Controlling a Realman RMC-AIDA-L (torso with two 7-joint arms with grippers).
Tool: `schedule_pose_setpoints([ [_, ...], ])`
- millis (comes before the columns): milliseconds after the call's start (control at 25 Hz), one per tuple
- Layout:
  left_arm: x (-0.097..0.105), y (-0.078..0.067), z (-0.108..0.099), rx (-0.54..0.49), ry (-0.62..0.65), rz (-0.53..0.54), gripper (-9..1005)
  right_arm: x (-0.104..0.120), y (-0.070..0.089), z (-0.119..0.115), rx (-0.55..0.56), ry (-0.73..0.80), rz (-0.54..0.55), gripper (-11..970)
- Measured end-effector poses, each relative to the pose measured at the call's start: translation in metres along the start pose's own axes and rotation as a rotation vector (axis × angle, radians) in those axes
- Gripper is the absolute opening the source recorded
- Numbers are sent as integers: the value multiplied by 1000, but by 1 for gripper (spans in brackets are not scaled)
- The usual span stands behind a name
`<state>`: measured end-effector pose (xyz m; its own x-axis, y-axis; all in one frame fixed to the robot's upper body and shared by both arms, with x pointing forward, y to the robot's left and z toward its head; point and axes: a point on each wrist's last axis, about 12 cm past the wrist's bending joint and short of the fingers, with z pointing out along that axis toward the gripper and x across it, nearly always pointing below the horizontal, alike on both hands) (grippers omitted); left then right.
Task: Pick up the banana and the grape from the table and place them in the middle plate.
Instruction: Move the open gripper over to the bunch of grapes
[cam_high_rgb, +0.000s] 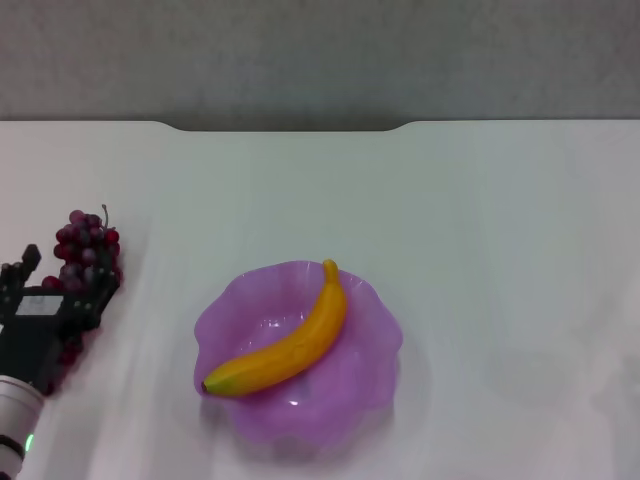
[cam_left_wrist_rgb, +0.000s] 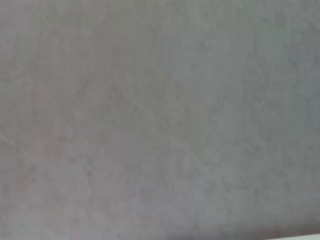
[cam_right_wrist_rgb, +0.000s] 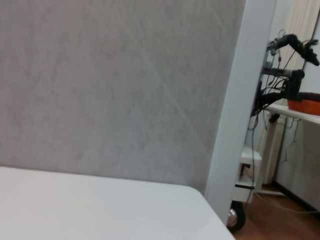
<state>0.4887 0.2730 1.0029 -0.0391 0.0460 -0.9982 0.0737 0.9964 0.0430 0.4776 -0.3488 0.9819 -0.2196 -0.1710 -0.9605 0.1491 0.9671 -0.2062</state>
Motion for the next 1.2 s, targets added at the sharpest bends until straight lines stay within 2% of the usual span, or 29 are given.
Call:
schedule_pose_setpoints([
  [240,-9,-1,15,42,68,-16,867,0,4,0,-28,-1,-8,21],
  [480,-20,7,34,22,104,-13,867,0,13,3,-73,18,-16,21],
  [720,-33,19,79,-4,199,35,867,-4,24,3,-112,4,-8,21],
  [920,-36,28,108,-37,278,93,867,-7,32,3,-141,-7,-1,21],
  [1040,-33,36,117,-66,345,112,867,-10,36,2,-157,-25,1,21],
  [1200,-27,44,116,-93,381,123,866,-12,40,1,-173,-47,0,21],
])
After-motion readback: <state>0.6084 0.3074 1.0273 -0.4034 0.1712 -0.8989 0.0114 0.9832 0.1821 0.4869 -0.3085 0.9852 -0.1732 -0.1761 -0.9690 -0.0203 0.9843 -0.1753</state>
